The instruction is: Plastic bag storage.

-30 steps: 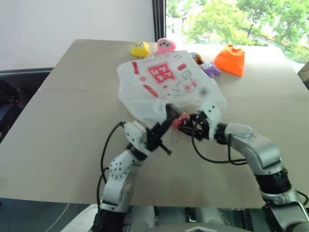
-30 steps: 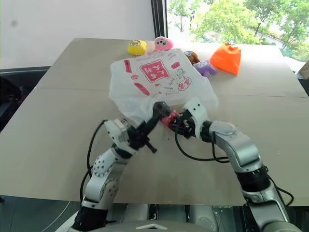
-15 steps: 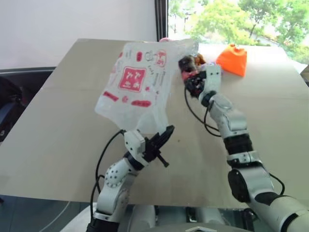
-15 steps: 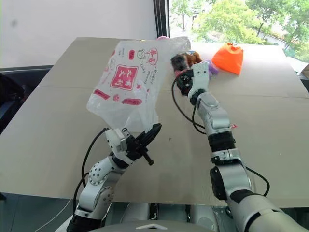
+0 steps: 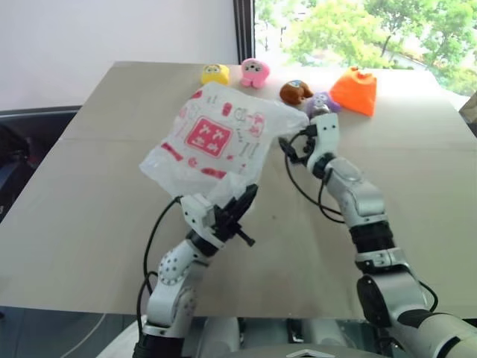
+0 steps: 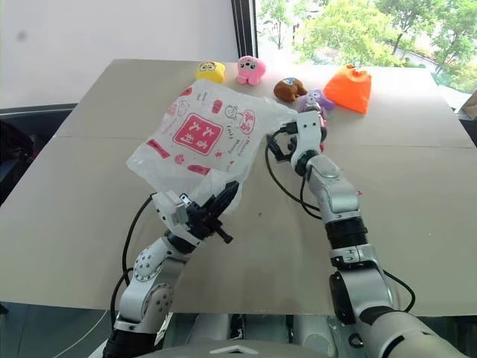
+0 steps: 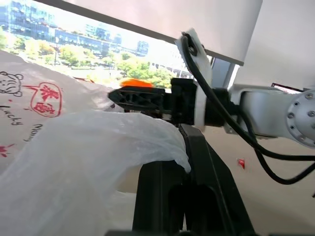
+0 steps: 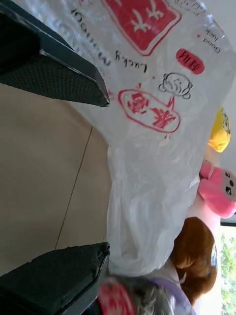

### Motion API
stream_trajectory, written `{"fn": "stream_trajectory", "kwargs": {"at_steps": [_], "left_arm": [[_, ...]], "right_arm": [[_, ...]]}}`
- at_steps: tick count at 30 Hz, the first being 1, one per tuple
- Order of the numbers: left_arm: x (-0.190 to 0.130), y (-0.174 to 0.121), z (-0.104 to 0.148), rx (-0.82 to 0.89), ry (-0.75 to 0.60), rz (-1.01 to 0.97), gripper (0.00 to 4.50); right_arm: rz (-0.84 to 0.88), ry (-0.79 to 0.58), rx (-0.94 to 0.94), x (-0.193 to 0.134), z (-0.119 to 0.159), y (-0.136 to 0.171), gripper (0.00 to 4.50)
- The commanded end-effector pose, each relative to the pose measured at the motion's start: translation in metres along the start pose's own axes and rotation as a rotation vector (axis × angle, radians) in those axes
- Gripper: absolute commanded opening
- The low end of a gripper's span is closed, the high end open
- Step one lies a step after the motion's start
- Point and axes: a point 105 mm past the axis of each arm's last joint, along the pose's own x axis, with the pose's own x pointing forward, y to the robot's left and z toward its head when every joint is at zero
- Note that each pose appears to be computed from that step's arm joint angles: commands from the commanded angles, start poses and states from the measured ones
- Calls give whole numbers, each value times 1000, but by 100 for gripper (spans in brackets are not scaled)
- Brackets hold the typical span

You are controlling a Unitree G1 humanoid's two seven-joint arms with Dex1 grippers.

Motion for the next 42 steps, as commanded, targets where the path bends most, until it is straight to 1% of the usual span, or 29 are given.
{"fn": "stream_trajectory", "kwargs": {"at_steps": [1, 4, 6, 13, 16, 22, 30, 31, 33, 34, 39, 42], "left_arm": [[5, 9, 16, -1, -62, 42, 0], [3, 14, 14, 18, -52, 60, 0], [3, 15, 11, 19, -47, 63, 0], [6, 15, 10, 30, -52, 64, 0], [4, 15, 10, 47, -50, 71, 0], [-1, 16, 11, 77, -47, 91, 0], [-6, 19, 11, 94, -45, 124, 0], [-6, 19, 11, 95, -44, 125, 0], [-6, 19, 11, 96, -44, 126, 0], [-6, 19, 11, 96, -44, 126, 0], [1, 21, 15, 101, -59, 114, 0], [16, 19, 24, 109, -93, 74, 0]], "right_arm": [[-48, -100, -116, -11, 35, -21, 443], [-109, -87, -170, -15, 41, -42, 443], [-123, -38, -136, -6, 31, -46, 443], [-142, 71, 4, 32, 3, -43, 443], [-164, 93, 42, 43, -3, -42, 443], [-200, 125, 43, 48, -11, -47, 443], [-220, 122, 27, 47, -13, -51, 443], [-222, 126, 26, 46, -14, -52, 392], [-224, 132, 27, 46, -15, -53, 320], [-225, 135, 31, 46, -16, -53, 304], [-234, 110, 78, 43, -11, -61, 304], [-234, 53, 141, 40, -1, -69, 304]]}}
